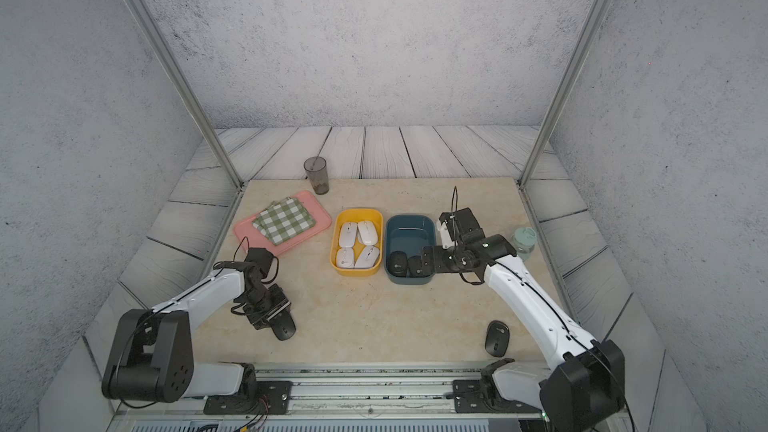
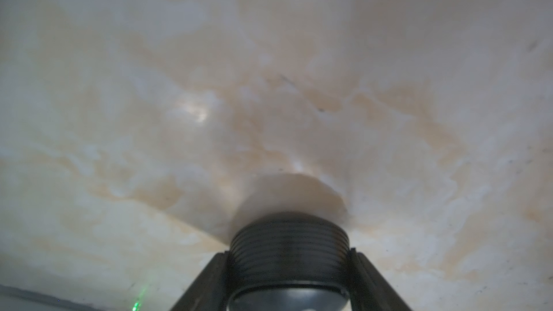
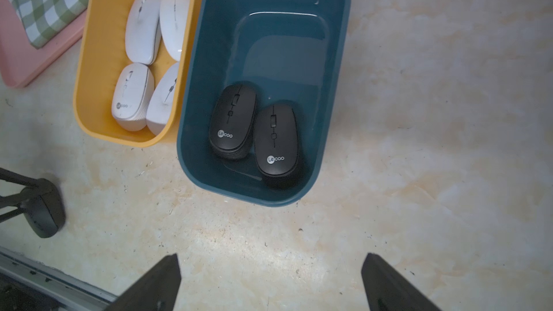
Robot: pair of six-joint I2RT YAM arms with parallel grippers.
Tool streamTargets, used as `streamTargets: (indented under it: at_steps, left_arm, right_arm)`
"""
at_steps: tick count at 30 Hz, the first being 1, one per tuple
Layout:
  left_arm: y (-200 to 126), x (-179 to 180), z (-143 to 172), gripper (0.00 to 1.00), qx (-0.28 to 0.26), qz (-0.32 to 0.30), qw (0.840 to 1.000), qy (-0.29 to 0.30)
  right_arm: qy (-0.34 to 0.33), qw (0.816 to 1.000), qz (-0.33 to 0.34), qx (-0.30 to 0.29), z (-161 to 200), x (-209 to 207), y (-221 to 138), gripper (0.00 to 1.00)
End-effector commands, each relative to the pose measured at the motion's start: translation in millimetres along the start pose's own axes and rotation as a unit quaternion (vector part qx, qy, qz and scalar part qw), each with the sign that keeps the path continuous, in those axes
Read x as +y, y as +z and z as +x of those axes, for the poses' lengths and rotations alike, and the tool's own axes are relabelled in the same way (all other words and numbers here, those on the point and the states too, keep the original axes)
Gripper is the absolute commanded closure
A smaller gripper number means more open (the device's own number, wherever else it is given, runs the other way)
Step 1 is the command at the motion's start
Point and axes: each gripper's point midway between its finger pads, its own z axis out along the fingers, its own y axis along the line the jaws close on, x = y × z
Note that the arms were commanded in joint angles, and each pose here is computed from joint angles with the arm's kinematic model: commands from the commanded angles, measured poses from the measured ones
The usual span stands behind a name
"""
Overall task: Place the mice by color into the storage box
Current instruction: Adjust the mouse at the center of the board.
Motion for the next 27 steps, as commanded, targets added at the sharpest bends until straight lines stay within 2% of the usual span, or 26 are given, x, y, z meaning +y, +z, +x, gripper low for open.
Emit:
streamTargets:
  at_steps: [1,4,7,13,16,20,23,27]
  left_arm:
    - [5.4,-18.5,6.5,0.73,0.018,0.003,0.997,0.075]
    - [7.9,-31.1,16.4,0.73,0.028,-0.001,0.992,0.126]
    - [5.2,-48.6,29.3,0.73,0.021,-0.011,0.979,0.200]
    - [-1.1,-76.5,51.4,0.73,0.013,-0.040,0.941,0.336]
    - [0.4,-92.6,63.1,0.73,0.017,-0.047,0.915,0.401]
    - [5.8,-114.3,78.1,0.73,0.018,-0.074,0.867,0.493]
    - [10.2,-127.3,85.9,0.76,0.018,-0.093,0.833,0.545]
    - [11.0,-141.4,94.0,0.76,0.006,-0.102,0.798,0.594]
  right_arm:
    - [0.012,1.000,-0.012,0.006,11.0,-3.1,-9.7,0.01]
    - [0.011,1.000,-0.012,0.004,12.6,-4.0,-13.4,0.01]
    - [0.011,1.000,-0.010,0.000,13.8,-5.4,-16.3,0.01]
    - [0.016,1.000,-0.008,0.000,9.6,-6.1,-24.3,0.01]
    - [0.024,1.000,-0.009,-0.003,7.2,-6.1,-30.6,0.01]
    - [0.033,0.999,-0.009,0.000,9.1,-6.3,-35.3,0.01]
    - [0.039,0.999,-0.008,0.002,12.2,-7.0,-39.6,0.01]
    - [0.042,0.999,0.000,-0.003,16.8,-10.5,-48.6,0.01]
